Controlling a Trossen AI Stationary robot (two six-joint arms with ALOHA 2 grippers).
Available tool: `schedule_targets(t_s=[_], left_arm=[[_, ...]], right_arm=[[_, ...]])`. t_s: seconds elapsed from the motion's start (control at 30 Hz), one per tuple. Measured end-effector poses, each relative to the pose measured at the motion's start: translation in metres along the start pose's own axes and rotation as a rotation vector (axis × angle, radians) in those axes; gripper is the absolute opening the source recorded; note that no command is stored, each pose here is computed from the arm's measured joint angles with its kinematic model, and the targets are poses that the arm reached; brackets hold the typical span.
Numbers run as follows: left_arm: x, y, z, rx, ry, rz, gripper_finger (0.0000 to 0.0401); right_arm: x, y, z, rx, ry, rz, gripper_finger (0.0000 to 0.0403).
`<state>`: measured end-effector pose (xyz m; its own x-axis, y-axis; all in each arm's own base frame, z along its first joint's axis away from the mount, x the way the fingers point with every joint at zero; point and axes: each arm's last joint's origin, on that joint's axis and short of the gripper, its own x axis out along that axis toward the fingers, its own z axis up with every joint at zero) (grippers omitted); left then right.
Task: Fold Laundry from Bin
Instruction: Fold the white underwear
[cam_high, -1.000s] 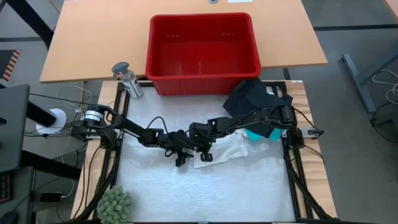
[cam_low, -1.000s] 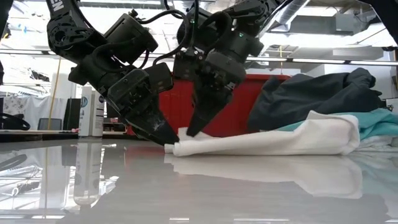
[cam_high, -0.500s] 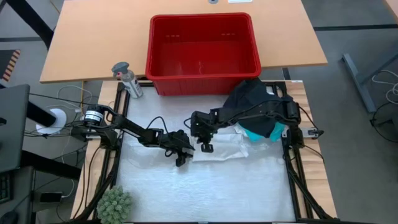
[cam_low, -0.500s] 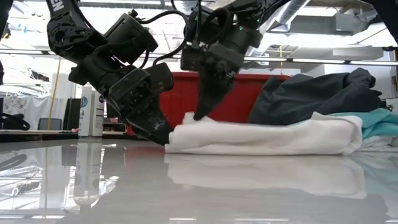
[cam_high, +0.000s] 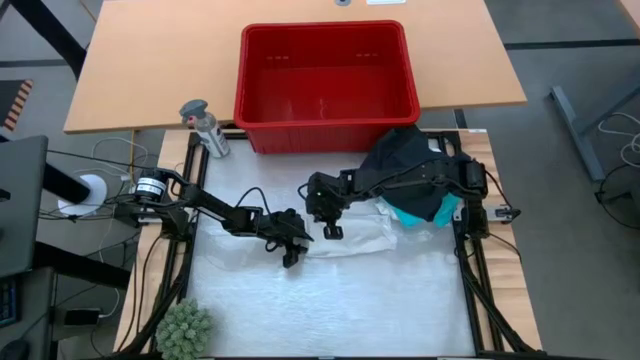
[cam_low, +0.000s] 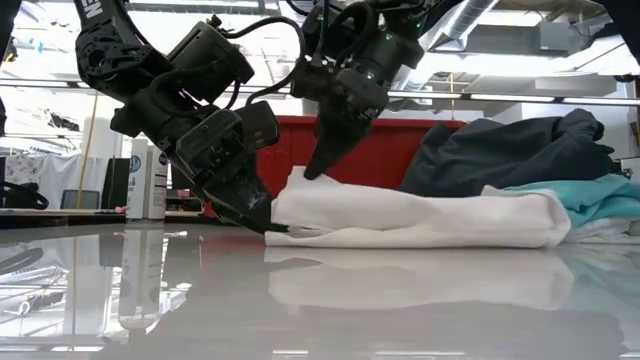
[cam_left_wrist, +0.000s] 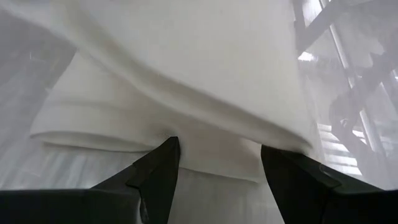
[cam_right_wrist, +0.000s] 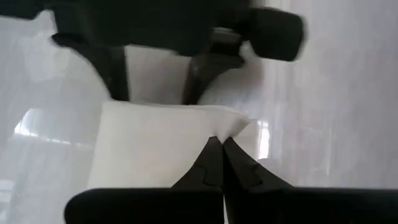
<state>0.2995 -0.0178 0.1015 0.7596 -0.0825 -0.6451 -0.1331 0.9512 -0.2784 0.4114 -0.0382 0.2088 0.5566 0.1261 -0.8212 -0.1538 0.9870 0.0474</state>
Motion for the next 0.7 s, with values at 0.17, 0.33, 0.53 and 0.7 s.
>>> schedule_targets(t_s=[0.17, 0.33, 0.53, 0.7], left_arm=[[0.000, 0.000, 0.000, -0.001, -0.001, 0.001, 0.0221], [0.000, 0.000, 0.000, -0.006, -0.001, 0.002, 0.0221], [0.000, 0.000, 0.000, -0.006, -0.001, 0.002, 0.0221], [0.000, 0.000, 0.000, -0.006, -0.001, 0.003, 0.0221]], right_arm=[[0.000, -0.008, -0.001, 0.013, -0.008, 0.002, 0.0019], [0.001, -0.008, 0.000, 0.010, -0.027, 0.010, 0.0040], [0.001, -0.008, 0.000, 0.039, -0.027, 0.027, 0.0070], [-0.005, -0.017, 0.000, 0.087, -0.046, 0.015, 0.0111]])
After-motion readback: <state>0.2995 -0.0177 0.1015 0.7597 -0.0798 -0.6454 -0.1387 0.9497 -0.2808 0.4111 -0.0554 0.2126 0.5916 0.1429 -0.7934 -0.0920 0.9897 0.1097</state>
